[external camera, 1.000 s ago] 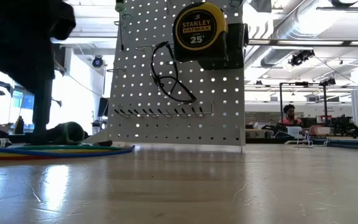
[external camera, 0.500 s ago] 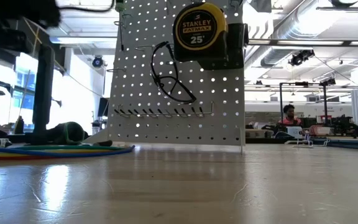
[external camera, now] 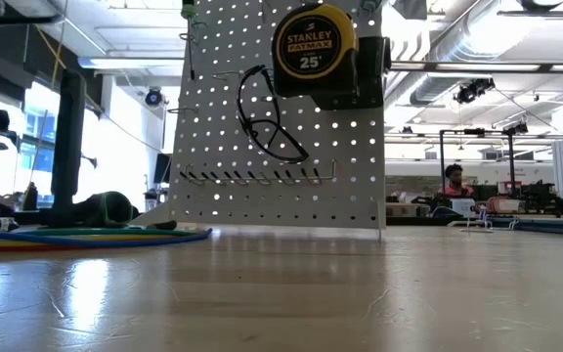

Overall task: Hang tools onto peg board
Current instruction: Hang the scissors on the peg board

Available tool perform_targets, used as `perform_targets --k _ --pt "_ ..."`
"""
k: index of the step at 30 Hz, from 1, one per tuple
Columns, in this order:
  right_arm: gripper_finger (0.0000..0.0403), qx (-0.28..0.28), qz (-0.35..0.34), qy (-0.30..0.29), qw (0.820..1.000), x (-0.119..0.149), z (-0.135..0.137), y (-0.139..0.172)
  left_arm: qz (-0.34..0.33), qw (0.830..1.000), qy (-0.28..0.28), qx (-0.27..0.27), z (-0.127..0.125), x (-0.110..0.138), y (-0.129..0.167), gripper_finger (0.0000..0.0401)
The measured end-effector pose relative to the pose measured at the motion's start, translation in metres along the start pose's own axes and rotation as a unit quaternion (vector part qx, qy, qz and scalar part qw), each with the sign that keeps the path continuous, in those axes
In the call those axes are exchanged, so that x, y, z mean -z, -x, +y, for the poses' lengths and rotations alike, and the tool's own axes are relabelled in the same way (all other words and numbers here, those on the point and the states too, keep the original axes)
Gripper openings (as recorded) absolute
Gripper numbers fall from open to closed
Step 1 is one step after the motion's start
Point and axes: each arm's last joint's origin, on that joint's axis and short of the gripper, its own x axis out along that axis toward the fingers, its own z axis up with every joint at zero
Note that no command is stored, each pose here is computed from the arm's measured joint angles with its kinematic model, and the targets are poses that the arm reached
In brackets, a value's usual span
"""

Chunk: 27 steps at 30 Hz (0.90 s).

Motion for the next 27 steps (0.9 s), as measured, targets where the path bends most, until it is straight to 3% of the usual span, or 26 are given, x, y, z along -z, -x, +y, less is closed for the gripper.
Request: perform_targets --k 3,9,12,21,27 --pt "0.0155 -0.002 0.012 0.001 1.0 -0.005 -0.002 -0.005 0.001 0.999 -0.029 0.033 -0.006 0.004 -0.01 0.0188" --pt "0.0155 -0.001 0.014 0.013 1.0 -0.008 -0.003 -0.007 -0.056 0.998 -0.016 -0.034 -0.008 -0.002 -0.016 0.0188" --pt "0.0155 -0.002 0.018 0.022 1.0 -0.007 -0.003 -0.007 -0.059 0.998 -0.013 -0.034 -0.009 -0.006 -0.019 0.0188" --pt "0.0155 -0.01 0.039 0.037 0.999 -0.006 -0.003 -0.007 0.005 0.999 0.013 -0.039 -0.015 -0.01 -0.043 0.0188" --pt "0.0155 -0.011 0.041 0.037 0.998 -0.006 -0.003 -0.007 0.042 0.996 0.061 -0.044 -0.016 -0.013 -0.056 0.0184"
